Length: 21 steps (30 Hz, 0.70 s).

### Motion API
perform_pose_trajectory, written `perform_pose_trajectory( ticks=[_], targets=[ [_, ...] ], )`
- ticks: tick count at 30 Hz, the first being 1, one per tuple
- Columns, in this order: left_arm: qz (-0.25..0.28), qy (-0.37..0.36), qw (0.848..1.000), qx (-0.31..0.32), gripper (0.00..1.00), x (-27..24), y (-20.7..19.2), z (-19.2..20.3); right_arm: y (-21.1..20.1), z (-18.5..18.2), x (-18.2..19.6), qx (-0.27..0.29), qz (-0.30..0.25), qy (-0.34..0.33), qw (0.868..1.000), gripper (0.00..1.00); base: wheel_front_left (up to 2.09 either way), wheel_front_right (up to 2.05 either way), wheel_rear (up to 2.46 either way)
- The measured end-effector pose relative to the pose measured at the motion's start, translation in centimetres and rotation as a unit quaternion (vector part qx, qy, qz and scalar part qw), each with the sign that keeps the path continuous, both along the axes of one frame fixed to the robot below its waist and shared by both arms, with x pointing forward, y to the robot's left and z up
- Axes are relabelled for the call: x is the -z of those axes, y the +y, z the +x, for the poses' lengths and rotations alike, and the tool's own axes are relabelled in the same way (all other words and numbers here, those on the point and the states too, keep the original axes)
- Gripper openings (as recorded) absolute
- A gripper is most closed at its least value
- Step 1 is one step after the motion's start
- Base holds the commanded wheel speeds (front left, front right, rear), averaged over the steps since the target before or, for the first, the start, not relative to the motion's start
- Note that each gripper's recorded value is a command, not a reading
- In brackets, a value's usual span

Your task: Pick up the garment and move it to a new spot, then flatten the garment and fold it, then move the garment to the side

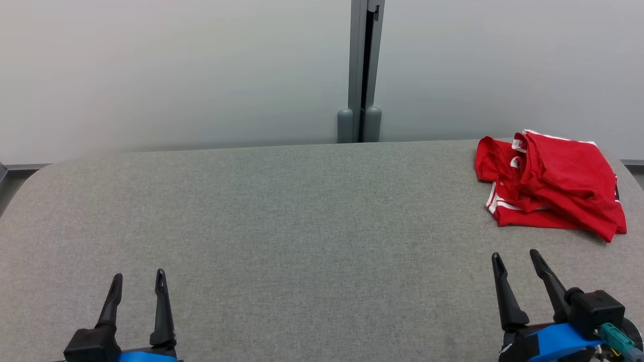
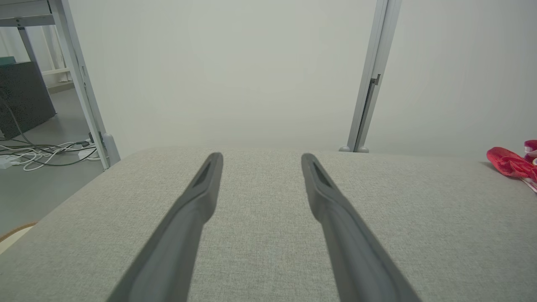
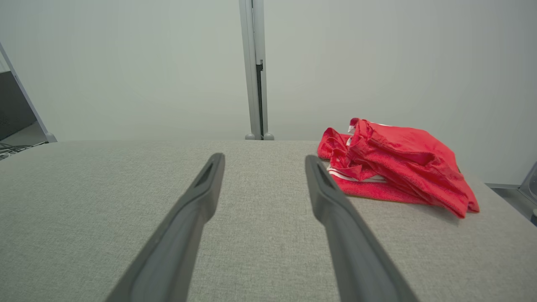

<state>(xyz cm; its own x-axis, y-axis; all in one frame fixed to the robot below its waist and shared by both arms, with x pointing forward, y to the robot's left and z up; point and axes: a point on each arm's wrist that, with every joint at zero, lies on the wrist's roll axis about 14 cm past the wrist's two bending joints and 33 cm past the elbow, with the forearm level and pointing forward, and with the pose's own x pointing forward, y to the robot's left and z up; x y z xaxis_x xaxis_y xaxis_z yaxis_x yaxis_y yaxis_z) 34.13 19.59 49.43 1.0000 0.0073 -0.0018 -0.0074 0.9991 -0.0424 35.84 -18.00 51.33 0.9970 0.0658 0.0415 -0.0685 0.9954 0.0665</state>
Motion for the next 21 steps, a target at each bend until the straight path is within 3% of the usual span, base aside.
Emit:
perform_pose_trajectory(
  ticks=[10,11,17,21],
  targets=[
    [0.001,-0.002,1.000,-0.003,1.00,-0.1,0.0,0.0,0.0,0.0,0.0,0.000,0.002,0.002,1.000,1.00,0.00,0.00,0.00],
    [0.001,0.002,1.000,-0.002,0.00,0.1,0.0,0.0,0.0,-0.1,0.2,0.000,0.002,0.005,1.000,0.00,0.00,0.00,0.00],
    [-0.015,0.047,0.999,-0.007,0.00,3.0,-0.4,-1.3,0.1,-0.5,2.4,0.001,0.009,0.041,0.999,0.00,0.00,0.00,0.00],
    [-0.052,0.061,0.997,-0.014,0.00,3.5,-0.2,-1.3,-0.1,-0.6,2.8,0.008,0.047,0.051,0.998,0.00,0.00,0.00,0.00]
  ],
)
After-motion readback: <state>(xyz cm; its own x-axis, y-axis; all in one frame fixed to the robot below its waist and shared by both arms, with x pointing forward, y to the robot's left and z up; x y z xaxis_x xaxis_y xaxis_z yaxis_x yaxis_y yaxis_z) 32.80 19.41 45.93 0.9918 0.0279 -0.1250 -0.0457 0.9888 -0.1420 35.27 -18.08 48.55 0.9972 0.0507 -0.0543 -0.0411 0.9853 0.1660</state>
